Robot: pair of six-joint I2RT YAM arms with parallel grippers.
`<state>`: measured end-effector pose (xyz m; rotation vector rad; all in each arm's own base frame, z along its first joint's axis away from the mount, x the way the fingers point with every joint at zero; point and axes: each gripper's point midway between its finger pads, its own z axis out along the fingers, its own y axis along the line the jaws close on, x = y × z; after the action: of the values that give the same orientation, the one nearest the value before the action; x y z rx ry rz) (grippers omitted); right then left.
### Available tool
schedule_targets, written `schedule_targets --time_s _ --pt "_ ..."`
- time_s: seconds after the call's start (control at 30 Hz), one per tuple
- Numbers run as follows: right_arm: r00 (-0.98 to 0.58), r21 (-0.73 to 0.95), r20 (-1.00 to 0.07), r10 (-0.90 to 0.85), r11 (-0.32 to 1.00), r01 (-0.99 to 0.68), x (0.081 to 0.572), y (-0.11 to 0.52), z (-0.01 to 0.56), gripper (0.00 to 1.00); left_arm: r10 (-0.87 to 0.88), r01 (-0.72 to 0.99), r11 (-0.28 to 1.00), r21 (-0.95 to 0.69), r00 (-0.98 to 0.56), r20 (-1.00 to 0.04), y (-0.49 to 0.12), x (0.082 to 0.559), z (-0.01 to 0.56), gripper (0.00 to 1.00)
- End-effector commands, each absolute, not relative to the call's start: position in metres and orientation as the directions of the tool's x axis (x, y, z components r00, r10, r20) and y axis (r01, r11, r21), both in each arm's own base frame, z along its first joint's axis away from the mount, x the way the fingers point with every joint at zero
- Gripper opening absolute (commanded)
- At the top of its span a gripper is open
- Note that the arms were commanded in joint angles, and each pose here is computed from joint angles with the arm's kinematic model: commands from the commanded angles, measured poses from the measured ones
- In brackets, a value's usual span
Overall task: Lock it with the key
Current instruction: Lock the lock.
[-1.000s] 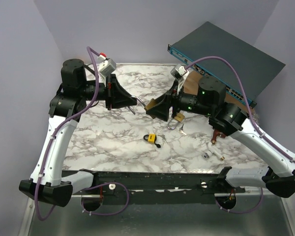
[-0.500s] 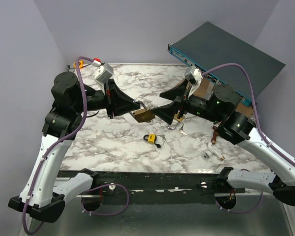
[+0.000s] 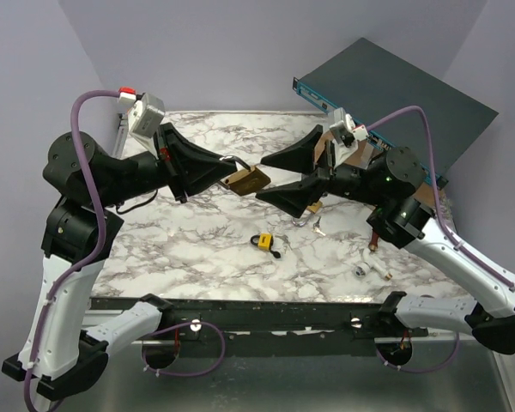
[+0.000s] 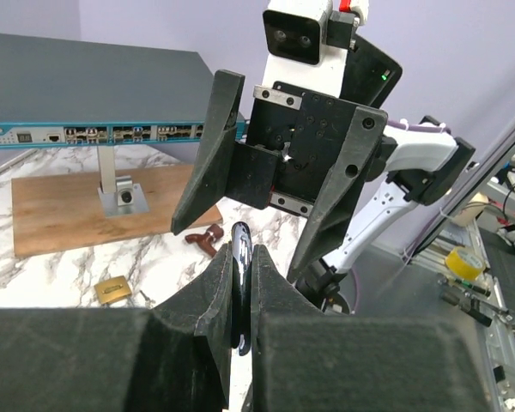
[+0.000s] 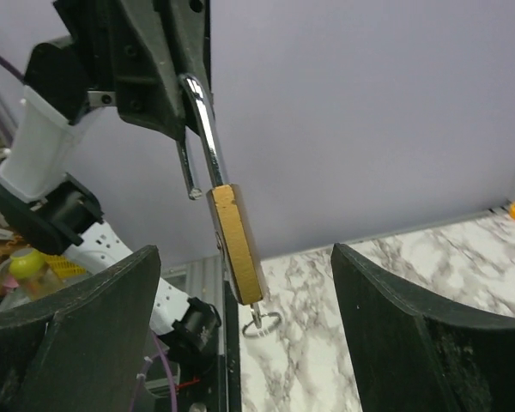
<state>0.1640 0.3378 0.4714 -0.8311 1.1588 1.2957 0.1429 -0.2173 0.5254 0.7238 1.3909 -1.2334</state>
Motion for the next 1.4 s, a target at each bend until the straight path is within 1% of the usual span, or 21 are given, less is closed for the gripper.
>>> schedule_targets --time_s 0.0,0.1,0.3,0.4,0.67,0.77,1.0,1.07,1.23,1.37 --pt "-0.084 0.084 -0.925 0.37 -0.018 -0.996 0.137 0.338 0.508 0.8 -0.312 0.935 0.265 -0.237 -0.149 -0.938 -0.21 0.128 0.567 0.0" --pt "-0.097 0.083 -0.918 0.386 -0.054 -0.995 0.134 0.342 0.511 0.77 -0.348 0.943 0.239 -0.233 -0.141 -0.927 -0.209 0.121 0.579 0.0" --pt "-0.155 0.106 -0.895 0.419 -0.137 -0.985 0.13 0.349 0.517 0.64 -0.389 0.946 0.229 -0.23 -0.128 -0.912 -0.212 0.121 0.594 0.0" --pt "-0.169 0.117 -0.884 0.435 -0.144 -0.983 0.13 0.349 0.519 0.58 -0.404 0.945 0.233 -0.231 -0.122 -0.906 -0.212 0.121 0.598 0.0" --pt "-0.243 0.153 -0.852 0.463 -0.223 -0.963 0.122 0.347 0.52 0.48 -0.451 0.935 0.254 -0.247 -0.111 -0.885 -0.21 0.126 0.603 0.0" --pt "-0.272 0.168 -0.845 0.461 -0.254 -0.952 0.12 0.349 0.516 0.47 -0.469 0.932 0.255 -0.258 -0.114 -0.876 -0.211 0.129 0.604 0.0" --pt "-0.289 0.187 -0.836 0.466 -0.254 -0.949 0.122 0.349 0.514 0.44 -0.494 0.926 0.262 -0.273 -0.114 -0.862 -0.212 0.134 0.605 0.0" --pt "-0.297 0.2 -0.838 0.458 -0.248 -0.948 0.125 0.352 0.51 0.45 -0.494 0.929 0.255 -0.269 -0.114 -0.862 -0.213 0.133 0.606 0.0" --pt "-0.309 0.222 -0.833 0.458 -0.234 -0.946 0.13 0.354 0.506 0.53 -0.497 0.929 0.249 -0.274 -0.12 -0.859 -0.215 0.134 0.606 0.0" --pt "-0.309 0.23 -0.83 0.464 -0.22 -0.948 0.132 0.354 0.504 0.53 -0.498 0.929 0.249 -0.274 -0.12 -0.859 -0.215 0.134 0.605 0.0"
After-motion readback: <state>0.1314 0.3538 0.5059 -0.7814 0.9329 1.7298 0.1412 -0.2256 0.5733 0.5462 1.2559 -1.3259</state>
